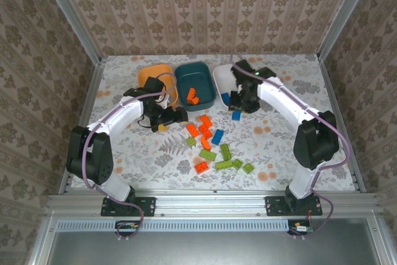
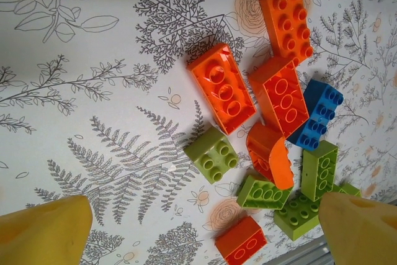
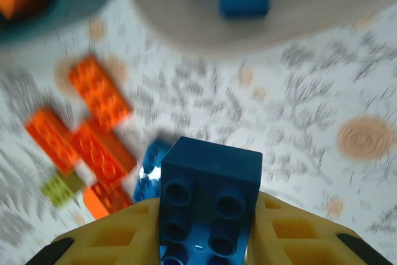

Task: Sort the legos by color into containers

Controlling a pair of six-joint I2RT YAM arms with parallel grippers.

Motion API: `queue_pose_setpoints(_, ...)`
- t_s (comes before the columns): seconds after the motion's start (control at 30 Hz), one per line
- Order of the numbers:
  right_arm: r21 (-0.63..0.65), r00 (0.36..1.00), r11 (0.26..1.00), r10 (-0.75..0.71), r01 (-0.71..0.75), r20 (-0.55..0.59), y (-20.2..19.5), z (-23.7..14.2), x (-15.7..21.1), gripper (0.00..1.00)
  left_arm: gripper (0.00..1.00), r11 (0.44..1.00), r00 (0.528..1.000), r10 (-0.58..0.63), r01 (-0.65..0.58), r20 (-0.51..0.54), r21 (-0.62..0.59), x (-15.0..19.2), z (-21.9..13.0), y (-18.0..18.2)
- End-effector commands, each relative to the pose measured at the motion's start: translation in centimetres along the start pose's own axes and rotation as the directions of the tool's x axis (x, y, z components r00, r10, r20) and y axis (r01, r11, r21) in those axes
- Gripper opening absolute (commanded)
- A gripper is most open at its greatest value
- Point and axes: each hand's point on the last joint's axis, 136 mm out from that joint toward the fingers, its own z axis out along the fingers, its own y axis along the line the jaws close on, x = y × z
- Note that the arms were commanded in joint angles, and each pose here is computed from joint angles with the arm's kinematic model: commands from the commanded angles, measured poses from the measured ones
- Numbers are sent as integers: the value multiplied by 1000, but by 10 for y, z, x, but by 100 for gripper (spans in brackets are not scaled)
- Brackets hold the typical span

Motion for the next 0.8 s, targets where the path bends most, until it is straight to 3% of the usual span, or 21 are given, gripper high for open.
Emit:
queue_pose_setpoints(0.0, -121, 984, 981, 161, -151, 74, 7, -4, -44, 32, 95, 1000, 1000, 4, -5, 11, 26, 4, -9, -4)
queue_pose_setpoints(0.23, -166, 956, 952, 275, -256, 102, 1, 37, -107, 32, 95, 1000, 1000, -1, 0, 9, 15, 12, -15, -1)
queue_pose_setpoints(0.57, -155, 958, 951, 279, -267, 68, 5, 93, -138, 34, 96, 1000, 1000, -12, 13, 14, -21, 17, -28, 8)
queue_pose_setpoints(0.77, -171, 958, 950, 277, -261, 74, 7, 89, -152, 50, 96, 1000, 999, -27, 27, 24, -16, 9, -33, 11)
